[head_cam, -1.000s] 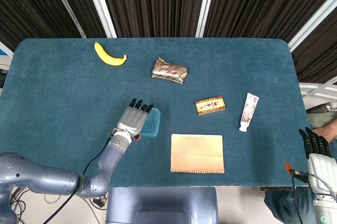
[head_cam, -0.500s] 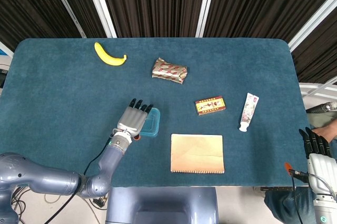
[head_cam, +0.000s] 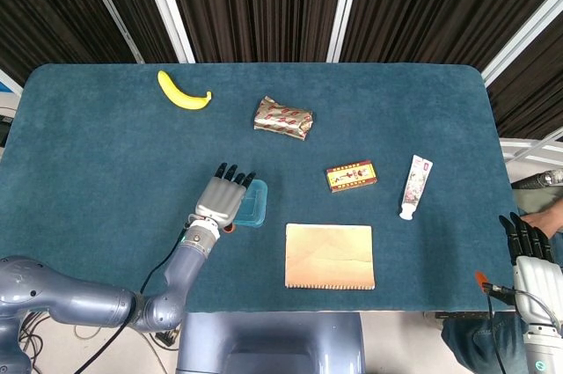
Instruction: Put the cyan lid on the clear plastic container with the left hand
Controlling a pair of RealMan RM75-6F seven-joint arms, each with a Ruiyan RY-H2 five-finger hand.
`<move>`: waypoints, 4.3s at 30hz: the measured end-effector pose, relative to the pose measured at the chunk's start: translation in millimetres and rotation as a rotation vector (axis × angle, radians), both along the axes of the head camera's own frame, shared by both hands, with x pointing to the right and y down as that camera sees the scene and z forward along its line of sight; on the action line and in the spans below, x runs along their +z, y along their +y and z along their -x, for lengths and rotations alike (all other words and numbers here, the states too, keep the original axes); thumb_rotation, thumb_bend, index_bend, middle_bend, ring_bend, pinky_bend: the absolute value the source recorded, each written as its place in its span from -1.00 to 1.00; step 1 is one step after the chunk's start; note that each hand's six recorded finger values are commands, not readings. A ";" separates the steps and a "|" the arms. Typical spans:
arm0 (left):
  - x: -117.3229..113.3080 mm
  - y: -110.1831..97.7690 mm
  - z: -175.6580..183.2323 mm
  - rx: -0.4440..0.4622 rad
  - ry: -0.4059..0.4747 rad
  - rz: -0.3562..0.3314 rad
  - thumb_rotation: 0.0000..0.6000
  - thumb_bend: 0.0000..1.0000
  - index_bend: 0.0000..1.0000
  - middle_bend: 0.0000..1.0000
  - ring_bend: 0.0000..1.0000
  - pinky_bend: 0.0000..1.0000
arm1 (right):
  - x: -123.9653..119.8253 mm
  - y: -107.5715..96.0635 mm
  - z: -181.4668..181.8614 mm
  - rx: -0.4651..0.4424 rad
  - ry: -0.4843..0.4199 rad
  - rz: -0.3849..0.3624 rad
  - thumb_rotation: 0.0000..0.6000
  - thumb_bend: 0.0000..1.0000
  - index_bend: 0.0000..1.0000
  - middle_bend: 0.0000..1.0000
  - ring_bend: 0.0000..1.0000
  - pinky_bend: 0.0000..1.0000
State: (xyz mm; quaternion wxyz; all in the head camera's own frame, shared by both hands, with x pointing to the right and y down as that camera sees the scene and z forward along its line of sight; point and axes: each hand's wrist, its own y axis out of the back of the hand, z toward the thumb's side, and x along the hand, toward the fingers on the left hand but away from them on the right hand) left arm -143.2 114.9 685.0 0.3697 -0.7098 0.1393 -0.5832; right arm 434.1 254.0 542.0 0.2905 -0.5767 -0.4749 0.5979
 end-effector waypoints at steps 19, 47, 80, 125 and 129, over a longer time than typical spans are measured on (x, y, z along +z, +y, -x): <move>-0.7 1.9 -0.6 0.020 -0.024 -0.012 1.00 -0.74 -0.95 -0.76 -1.00 -1.00 | 0.5 0.4 -0.2 0.001 0.003 0.009 1.00 -0.46 -0.93 -1.00 -1.00 -1.00; 0.4 2.9 2.2 0.017 -0.061 -0.033 1.00 -0.74 -0.96 -0.61 -1.00 -1.00 | 0.1 0.0 -0.2 0.003 0.000 0.006 1.00 -0.46 -0.93 -1.00 -1.00 -1.00; 4.6 3.8 5.6 0.010 -0.088 -0.027 1.00 -0.77 -0.99 -0.77 -1.00 -1.00 | 0.2 0.1 -0.1 0.006 -0.001 0.006 1.00 -0.46 -0.93 -1.00 -1.00 -1.00; -24.0 -22.7 -4.9 -0.042 0.081 -0.091 1.00 -0.15 0.03 -0.12 -0.92 -0.82 | 1.0 0.1 -4.6 0.056 -0.027 0.019 1.00 -0.46 -0.93 -1.00 -1.00 -1.00; -16.1 -29.6 -4.4 -0.046 0.068 -0.095 1.00 -0.12 0.10 -0.04 -0.87 -0.75 | 1.0 -0.2 -4.9 0.068 -0.040 0.023 1.00 -0.46 -0.93 -1.00 -1.00 -1.00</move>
